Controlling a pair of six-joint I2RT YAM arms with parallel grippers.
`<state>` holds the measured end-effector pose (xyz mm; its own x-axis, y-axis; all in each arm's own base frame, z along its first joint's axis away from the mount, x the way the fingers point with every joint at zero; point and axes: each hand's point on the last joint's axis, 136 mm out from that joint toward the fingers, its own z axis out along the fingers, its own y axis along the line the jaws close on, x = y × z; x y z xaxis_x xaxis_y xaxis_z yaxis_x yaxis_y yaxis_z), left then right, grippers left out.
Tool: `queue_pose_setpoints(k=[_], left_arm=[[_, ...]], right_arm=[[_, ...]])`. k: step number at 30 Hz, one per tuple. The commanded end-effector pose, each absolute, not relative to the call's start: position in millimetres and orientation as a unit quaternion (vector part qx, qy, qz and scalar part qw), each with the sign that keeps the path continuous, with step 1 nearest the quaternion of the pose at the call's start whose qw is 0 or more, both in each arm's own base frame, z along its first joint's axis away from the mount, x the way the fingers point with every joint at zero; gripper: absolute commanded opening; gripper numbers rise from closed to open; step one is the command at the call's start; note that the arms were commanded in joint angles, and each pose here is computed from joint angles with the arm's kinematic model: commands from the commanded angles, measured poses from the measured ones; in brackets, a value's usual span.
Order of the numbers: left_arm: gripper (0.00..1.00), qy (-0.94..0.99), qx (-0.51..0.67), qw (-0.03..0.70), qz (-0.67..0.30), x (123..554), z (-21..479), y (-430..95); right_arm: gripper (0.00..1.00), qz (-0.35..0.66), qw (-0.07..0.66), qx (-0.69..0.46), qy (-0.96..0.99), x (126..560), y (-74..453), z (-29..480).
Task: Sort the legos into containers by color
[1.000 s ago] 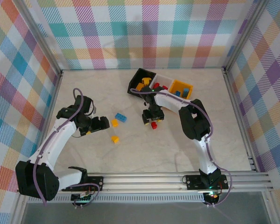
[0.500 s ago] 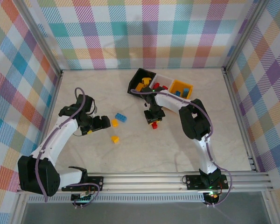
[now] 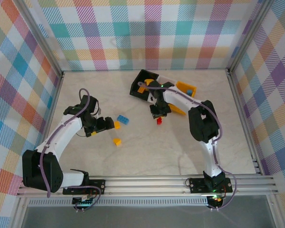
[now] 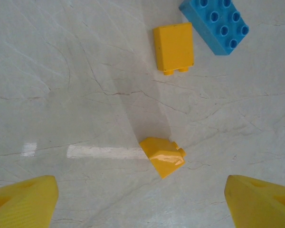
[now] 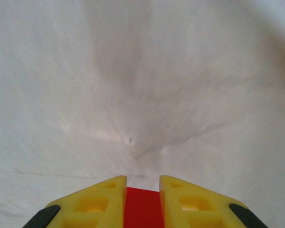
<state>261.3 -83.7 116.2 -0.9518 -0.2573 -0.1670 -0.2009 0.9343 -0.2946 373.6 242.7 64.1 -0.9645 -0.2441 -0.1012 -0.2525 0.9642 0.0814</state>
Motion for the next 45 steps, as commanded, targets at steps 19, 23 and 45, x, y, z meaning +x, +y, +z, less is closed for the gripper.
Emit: queue_pose_setpoints(k=[19,23,45], left_arm=[[0.91,0.98,-0.11,0.08,-0.147,270.7,116.1,-87.2],[0.89,0.979,-0.111,0.074,-0.154,276.6,109.0,-91.9],[0.87,0.994,-0.038,0.039,-0.09,254.0,64.4,-130.1]], right_arm=[[0.59,0.107,0.207,0.028,0.972,530.4,204.7,153.3],[0.68,0.142,0.203,0.03,0.968,506.8,209.8,162.9],[0.76,0.26,0.093,0.009,0.961,272.5,228.8,107.7]])
